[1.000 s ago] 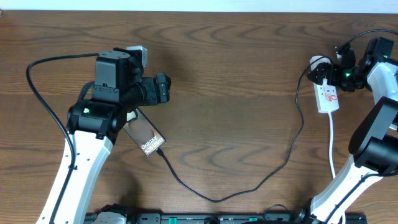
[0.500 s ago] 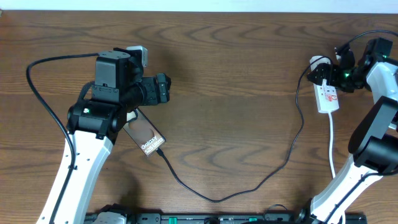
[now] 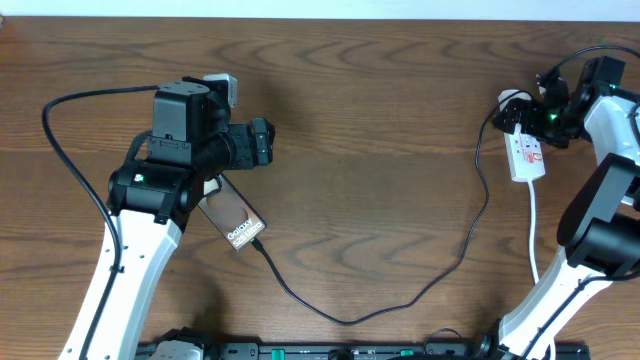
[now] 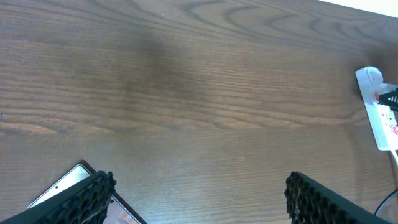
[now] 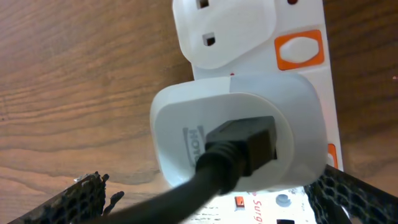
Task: Plug charger to phone and switch on socket
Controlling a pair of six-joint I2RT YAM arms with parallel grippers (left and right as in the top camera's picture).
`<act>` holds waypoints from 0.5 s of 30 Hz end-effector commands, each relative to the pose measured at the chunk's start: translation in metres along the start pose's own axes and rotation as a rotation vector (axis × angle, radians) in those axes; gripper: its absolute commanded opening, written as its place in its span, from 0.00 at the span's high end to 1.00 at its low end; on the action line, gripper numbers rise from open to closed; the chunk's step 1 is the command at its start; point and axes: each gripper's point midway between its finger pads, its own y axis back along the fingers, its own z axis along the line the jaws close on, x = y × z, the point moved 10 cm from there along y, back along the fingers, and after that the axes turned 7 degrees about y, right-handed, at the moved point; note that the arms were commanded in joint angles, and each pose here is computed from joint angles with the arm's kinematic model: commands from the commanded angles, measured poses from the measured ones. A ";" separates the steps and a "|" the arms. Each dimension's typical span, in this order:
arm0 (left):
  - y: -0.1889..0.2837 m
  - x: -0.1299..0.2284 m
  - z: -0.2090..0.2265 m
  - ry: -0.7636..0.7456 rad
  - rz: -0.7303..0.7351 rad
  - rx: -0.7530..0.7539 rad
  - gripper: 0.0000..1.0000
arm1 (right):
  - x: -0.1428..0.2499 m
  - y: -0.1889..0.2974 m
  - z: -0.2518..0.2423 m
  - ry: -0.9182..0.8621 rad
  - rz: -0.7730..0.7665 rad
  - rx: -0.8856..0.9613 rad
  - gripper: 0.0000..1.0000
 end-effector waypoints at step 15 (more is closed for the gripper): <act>0.005 -0.005 -0.003 -0.014 -0.017 -0.005 0.10 | 0.026 0.192 0.047 -0.128 -0.263 0.204 0.01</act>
